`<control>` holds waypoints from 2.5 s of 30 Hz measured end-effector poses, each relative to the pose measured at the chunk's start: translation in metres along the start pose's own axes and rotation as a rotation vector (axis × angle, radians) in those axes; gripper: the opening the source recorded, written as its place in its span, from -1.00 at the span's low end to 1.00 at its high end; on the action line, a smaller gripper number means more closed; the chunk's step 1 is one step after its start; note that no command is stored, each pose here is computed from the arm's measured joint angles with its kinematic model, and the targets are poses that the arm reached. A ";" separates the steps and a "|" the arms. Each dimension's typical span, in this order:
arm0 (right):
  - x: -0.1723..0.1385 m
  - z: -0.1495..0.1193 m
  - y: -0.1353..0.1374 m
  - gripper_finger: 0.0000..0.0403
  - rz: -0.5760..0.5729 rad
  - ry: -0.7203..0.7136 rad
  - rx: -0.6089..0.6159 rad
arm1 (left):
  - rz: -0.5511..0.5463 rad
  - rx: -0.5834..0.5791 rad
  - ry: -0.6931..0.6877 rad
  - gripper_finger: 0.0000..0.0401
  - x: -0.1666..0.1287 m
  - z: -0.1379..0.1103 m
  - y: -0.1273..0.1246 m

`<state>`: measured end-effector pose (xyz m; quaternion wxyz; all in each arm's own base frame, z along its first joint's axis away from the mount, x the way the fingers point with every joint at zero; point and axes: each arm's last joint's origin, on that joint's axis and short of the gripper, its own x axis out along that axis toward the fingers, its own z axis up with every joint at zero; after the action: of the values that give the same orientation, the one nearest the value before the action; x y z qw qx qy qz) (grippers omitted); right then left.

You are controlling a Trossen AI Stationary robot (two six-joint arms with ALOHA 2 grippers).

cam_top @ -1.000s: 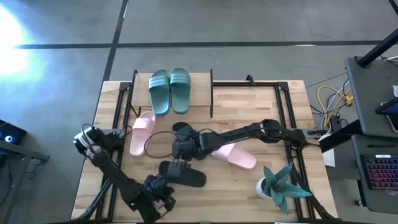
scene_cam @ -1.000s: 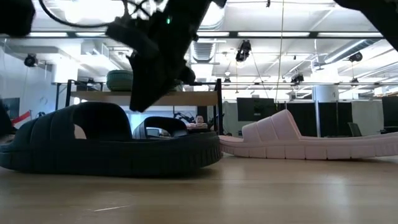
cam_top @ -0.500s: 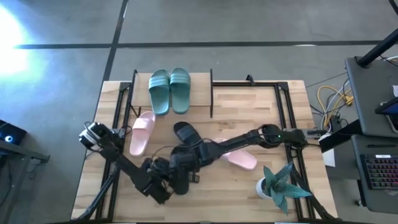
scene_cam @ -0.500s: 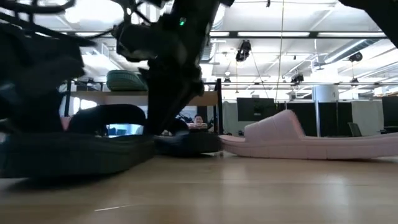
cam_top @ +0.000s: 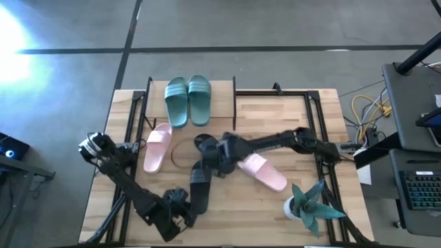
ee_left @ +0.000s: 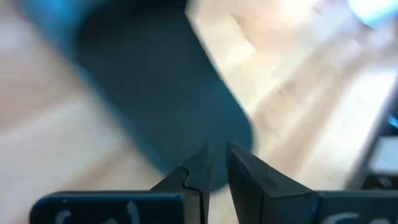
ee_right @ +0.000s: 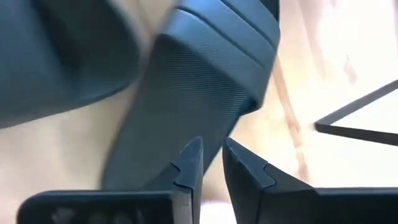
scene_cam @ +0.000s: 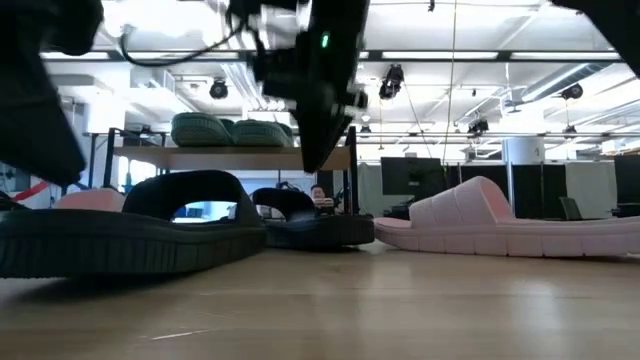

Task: Pick and place slides into the shelf
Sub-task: Put the black slide under the shelf

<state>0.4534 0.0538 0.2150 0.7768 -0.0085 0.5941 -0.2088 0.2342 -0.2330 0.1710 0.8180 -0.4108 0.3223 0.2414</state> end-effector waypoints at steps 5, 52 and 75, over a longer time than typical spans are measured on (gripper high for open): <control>0.033 -0.006 -0.008 -0.80 0.031 0.071 0.018 | -0.063 -0.013 0.001 -0.83 0.022 -0.019 -0.004; -0.098 -0.026 -0.012 -0.87 0.165 -0.049 -0.035 | 0.070 -0.233 -0.077 -0.83 0.000 -0.027 0.043; -0.092 -0.033 -0.022 -0.87 0.052 -0.047 0.004 | 0.438 -0.005 -0.237 -0.83 0.062 0.092 0.079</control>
<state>0.3965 0.0721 0.2958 0.7958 0.0036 0.5751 -0.1893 0.2541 -0.1059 0.1273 0.7771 -0.3020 0.3048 0.4604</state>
